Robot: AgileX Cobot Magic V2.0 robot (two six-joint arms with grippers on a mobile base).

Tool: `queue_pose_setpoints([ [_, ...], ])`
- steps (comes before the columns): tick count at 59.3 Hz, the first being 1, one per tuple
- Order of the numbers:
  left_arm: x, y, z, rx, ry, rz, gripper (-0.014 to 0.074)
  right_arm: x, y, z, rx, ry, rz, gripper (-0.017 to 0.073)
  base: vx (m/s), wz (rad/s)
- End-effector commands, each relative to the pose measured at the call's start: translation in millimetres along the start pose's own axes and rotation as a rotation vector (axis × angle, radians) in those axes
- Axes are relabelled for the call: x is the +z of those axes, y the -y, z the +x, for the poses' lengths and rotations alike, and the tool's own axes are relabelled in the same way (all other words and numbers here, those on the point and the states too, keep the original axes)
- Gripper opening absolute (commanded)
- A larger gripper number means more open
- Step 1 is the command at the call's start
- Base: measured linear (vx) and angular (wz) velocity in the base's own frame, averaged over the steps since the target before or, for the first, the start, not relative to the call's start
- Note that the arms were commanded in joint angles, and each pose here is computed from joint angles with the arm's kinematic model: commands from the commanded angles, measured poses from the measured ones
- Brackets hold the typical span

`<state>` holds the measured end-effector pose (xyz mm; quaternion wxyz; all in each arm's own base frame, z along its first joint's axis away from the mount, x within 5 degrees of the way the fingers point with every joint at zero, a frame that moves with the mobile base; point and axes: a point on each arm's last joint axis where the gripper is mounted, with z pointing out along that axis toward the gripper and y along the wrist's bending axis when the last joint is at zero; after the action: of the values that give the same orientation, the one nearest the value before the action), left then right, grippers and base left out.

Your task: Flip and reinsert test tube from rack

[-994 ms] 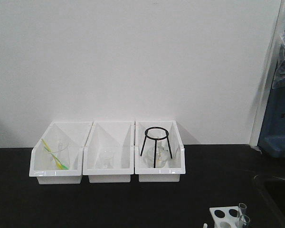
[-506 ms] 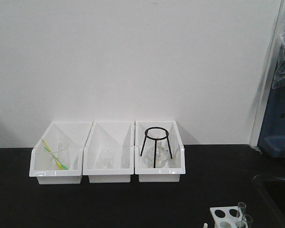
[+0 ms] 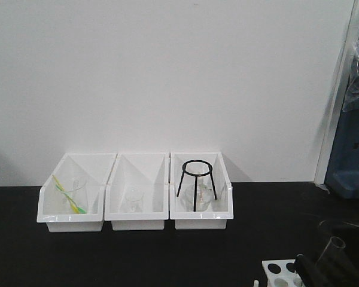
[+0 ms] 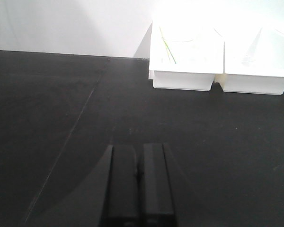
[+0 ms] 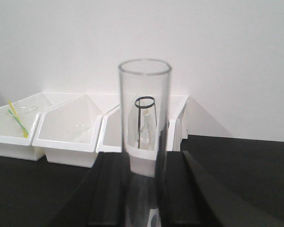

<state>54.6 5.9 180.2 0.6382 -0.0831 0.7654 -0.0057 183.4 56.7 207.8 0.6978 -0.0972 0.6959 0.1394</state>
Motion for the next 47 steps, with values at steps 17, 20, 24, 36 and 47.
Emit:
queue_pose_setpoints([
  [17, -0.9, 1.6, -6.8, -0.004, 0.086, 0.022, -0.0006, 1.6, -3.0, -98.8, -0.062, 0.058, 0.026, -0.0012, 0.0, 0.0],
  [20, -0.9, 1.6, -6.8, -0.004, 0.086, 0.022, -0.0006, 0.3, -3.4, -108.2, -0.072, 0.063, 0.029, -0.0012, 0.0, 0.0],
  [24, -0.9, 1.6, -6.8, -0.004, 0.086, 0.022, -0.0006, -1.3, -4.1, -116.6, -0.123, 0.066, 0.03, -0.0012, 0.0, 0.0],
  [36, -0.9, 1.6, -6.8, -0.004, 0.086, 0.022, -0.0006, -2.3, -6.7, -112.0, -0.864, -0.096, -0.04, -0.0012, 0.0, 0.0],
  [47, -0.9, 1.6, -6.8, -0.004, 0.086, 0.022, -0.0006, -6.6, 5.4, -94.9, -1.388, -0.343, -0.09, -0.0012, 0.0, 0.0],
])
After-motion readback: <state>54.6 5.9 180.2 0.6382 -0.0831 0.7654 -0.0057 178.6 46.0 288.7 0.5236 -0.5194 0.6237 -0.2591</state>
